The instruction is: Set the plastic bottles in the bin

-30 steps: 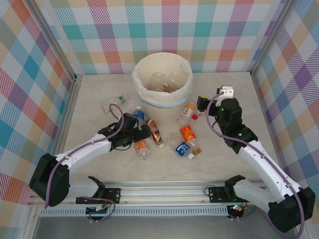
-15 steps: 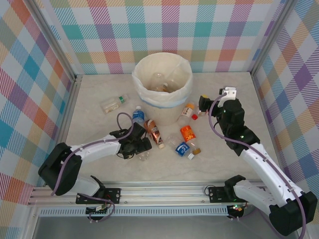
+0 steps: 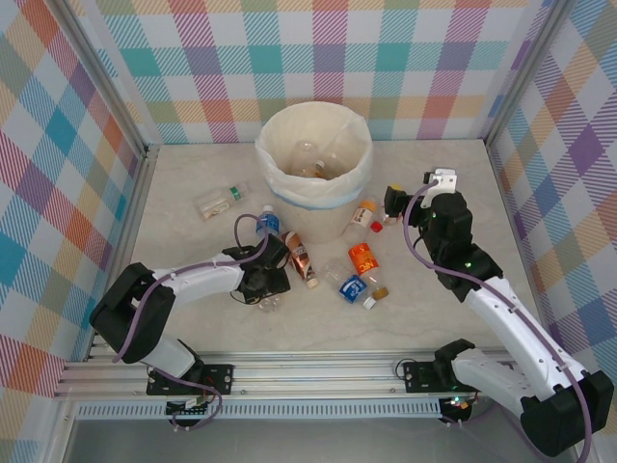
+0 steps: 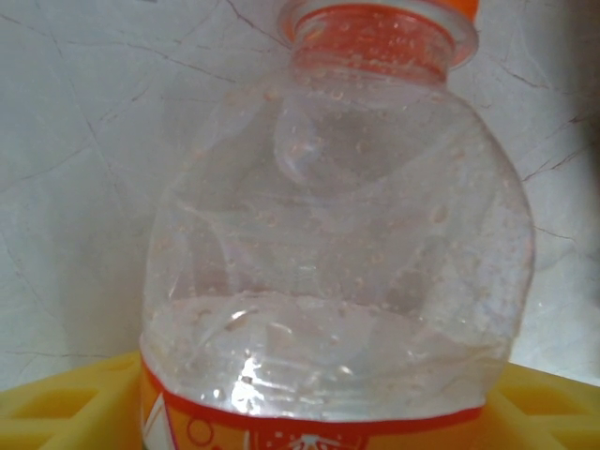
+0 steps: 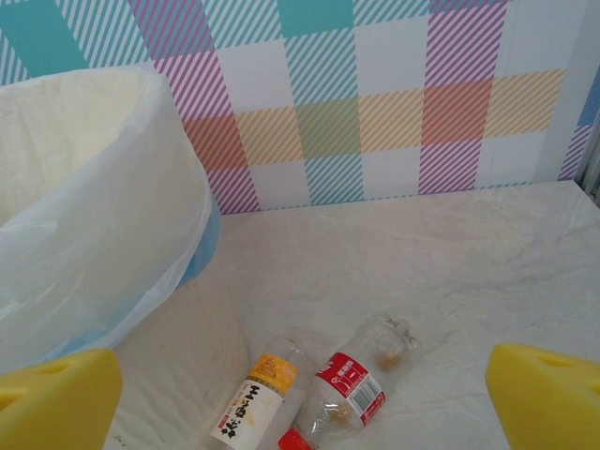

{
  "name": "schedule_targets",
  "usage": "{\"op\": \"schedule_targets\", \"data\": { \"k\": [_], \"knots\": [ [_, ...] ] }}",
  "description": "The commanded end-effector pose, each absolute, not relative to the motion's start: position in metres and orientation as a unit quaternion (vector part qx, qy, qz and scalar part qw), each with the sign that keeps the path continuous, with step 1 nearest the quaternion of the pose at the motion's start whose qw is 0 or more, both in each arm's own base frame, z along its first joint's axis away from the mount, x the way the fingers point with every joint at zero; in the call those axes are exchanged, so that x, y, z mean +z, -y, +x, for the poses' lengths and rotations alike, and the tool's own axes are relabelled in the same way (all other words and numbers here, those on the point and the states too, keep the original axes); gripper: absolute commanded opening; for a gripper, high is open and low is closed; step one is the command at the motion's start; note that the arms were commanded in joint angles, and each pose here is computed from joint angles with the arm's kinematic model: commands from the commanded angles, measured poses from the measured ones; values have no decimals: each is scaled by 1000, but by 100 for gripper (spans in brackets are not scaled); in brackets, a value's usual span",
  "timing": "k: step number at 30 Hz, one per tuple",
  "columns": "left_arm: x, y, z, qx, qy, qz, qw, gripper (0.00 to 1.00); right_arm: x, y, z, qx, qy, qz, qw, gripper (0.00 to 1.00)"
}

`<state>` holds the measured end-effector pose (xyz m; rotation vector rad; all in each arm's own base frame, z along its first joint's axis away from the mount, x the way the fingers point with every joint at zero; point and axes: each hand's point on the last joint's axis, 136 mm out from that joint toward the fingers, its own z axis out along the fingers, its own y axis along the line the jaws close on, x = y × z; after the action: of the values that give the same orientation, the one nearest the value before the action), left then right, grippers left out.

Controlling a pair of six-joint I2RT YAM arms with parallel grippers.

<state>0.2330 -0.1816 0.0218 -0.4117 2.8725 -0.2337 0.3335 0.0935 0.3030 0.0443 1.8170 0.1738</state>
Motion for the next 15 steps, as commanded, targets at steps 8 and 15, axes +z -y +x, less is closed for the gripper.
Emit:
{"op": "schedule_targets", "data": {
  "k": [8,15],
  "knots": [
    [46,180,245,-113,-964,-151,190,62,302,-102,344,95,-788,26,608,100],
    [78,161,255,-123,-940,-169,270,62,302,-101,344,96,-787,28,608,100]
  ]
}}
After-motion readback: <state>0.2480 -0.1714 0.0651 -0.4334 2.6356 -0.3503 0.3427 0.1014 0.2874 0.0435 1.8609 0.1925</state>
